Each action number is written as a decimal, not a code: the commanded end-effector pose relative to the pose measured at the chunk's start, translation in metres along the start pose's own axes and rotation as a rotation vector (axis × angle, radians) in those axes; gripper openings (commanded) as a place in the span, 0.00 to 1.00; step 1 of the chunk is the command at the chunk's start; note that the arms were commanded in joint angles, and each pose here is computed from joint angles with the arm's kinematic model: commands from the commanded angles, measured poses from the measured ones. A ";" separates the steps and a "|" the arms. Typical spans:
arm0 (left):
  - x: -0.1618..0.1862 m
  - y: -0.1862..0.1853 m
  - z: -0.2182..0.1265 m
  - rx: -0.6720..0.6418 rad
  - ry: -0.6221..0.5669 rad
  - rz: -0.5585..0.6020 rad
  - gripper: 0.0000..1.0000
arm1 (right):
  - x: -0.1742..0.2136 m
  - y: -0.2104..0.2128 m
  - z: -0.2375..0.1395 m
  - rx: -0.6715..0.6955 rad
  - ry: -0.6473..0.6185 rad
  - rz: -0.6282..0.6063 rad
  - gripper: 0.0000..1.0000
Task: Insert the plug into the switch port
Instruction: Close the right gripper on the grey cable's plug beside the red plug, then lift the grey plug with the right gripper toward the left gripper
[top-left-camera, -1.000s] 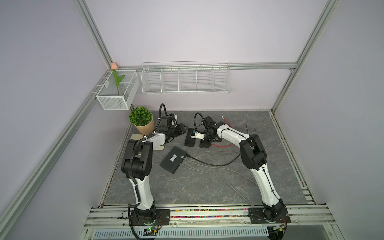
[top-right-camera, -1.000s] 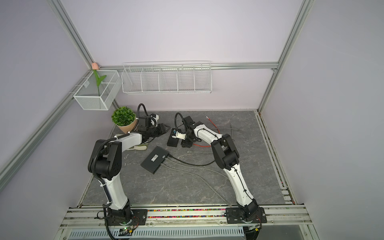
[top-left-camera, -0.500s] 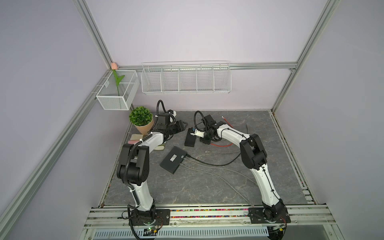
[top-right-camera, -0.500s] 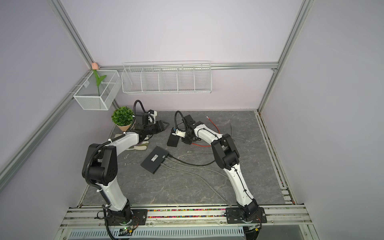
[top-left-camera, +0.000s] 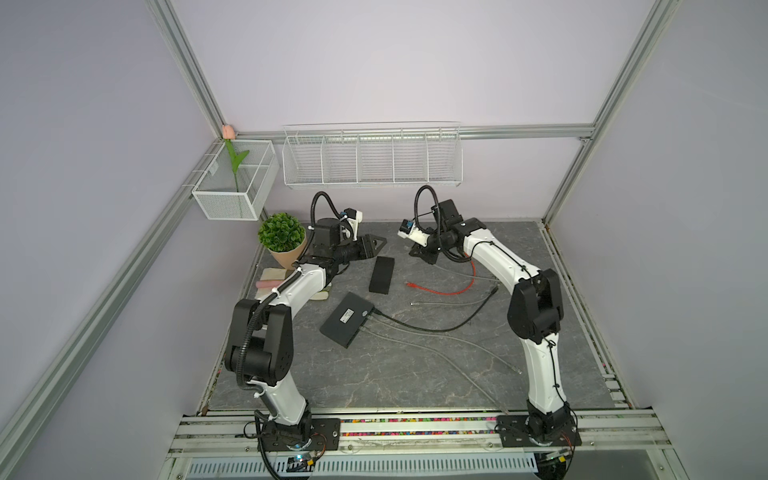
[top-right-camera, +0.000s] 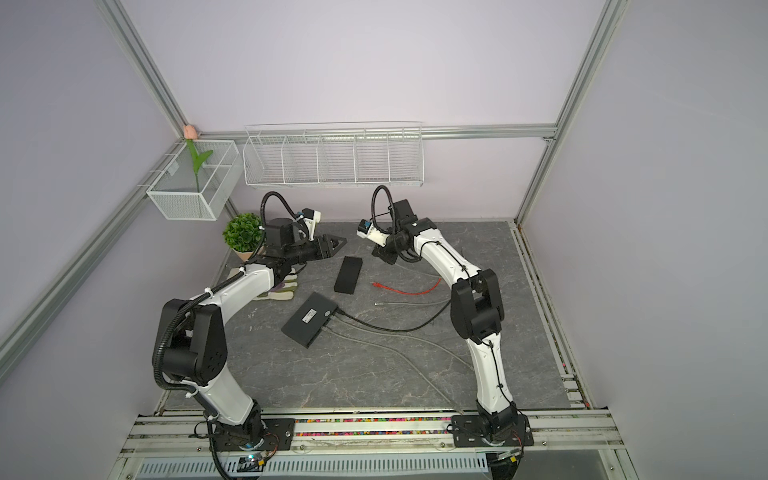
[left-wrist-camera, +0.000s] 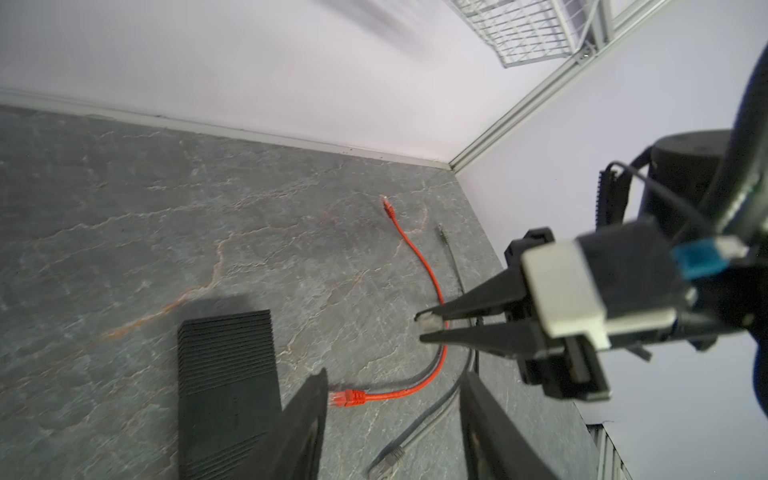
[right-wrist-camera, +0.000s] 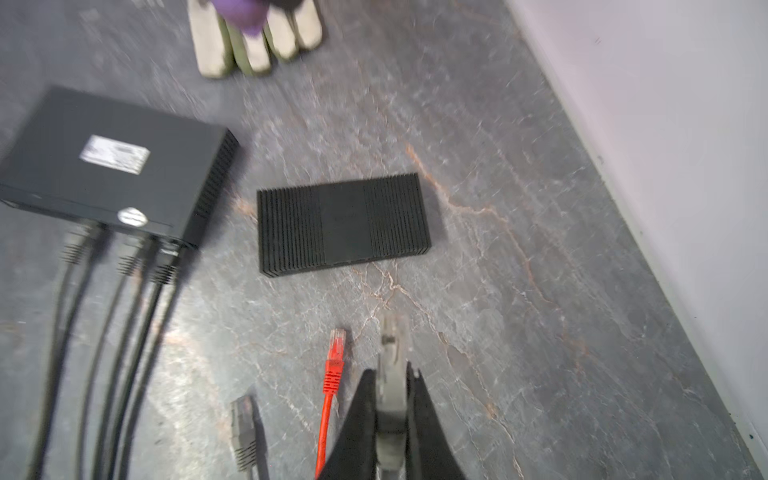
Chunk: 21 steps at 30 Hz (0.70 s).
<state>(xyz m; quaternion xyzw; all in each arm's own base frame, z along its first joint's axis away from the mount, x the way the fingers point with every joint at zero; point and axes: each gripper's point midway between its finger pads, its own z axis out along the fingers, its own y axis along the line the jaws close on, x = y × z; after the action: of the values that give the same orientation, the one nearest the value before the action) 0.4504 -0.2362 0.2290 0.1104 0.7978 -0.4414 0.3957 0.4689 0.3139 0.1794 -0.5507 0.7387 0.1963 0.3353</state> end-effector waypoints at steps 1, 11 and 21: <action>-0.010 -0.031 -0.008 0.122 -0.040 0.099 0.53 | -0.022 0.025 -0.040 -0.190 -0.120 0.077 0.10; -0.010 -0.072 0.006 0.239 -0.051 0.180 0.54 | -0.029 0.048 -0.066 -0.383 -0.186 0.117 0.10; -0.008 -0.094 0.016 0.321 -0.047 0.193 0.53 | -0.029 0.057 -0.068 -0.461 -0.184 0.133 0.11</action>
<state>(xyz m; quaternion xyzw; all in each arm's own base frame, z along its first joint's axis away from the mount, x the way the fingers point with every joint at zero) 0.4160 -0.2919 0.2728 0.2189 0.7149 -0.5111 0.4241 0.4133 0.3052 0.2455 -0.5414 0.6862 0.4007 0.2748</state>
